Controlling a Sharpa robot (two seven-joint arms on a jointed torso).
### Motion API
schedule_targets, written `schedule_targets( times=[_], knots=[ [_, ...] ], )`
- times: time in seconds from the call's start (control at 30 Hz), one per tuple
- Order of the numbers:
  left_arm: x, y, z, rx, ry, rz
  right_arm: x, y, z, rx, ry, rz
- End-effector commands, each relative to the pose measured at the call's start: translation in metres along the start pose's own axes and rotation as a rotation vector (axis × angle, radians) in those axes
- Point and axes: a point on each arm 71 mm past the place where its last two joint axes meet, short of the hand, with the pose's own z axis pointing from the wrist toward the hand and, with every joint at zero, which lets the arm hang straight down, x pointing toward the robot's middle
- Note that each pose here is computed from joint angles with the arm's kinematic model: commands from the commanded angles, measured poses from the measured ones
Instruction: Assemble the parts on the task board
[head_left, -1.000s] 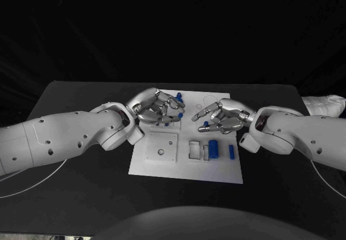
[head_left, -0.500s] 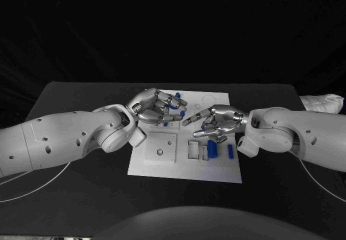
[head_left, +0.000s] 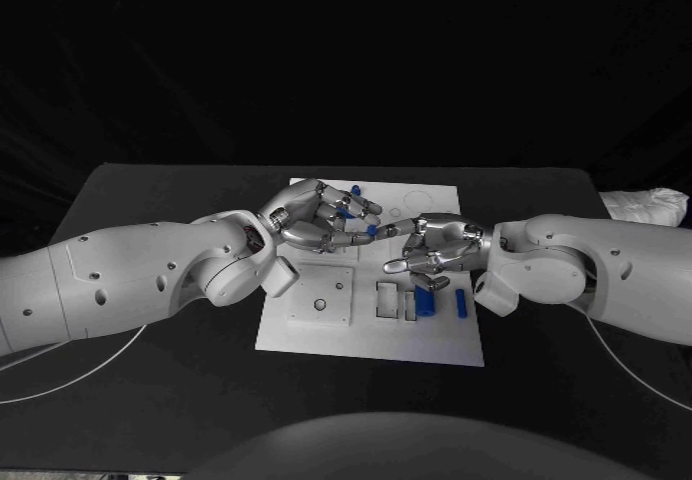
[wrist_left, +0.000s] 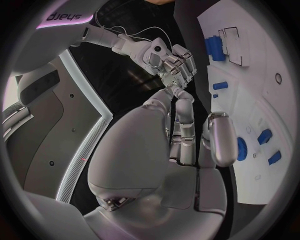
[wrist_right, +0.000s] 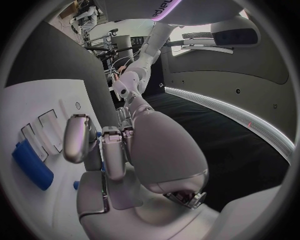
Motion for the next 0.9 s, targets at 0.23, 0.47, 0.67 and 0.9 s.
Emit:
schedule_targets(
  times=[0.23, 0.47, 0.67, 0.9],
  knots=[
    [0.0056, -0.0014, 0.0024, -0.002, 0.042, -0.044, 0.0065, -0.0013, 0.0023, 0.021, 0.066, 0.071],
    [0.0059, -0.0008, 0.0025, -0.007, 0.048, -0.048, 0.0058, -0.0017, 0.0018, 0.024, 0.059, 0.071],
    [0.0056, 0.0000, 0.0024, -0.015, 0.053, -0.050, 0.0043, -0.0020, 0.0010, 0.025, 0.048, 0.069],
    [0.0049, 0.0011, 0.0020, -0.023, 0.054, -0.050, 0.0031, -0.0021, 0.0007, 0.026, 0.035, 0.067]
  ],
)
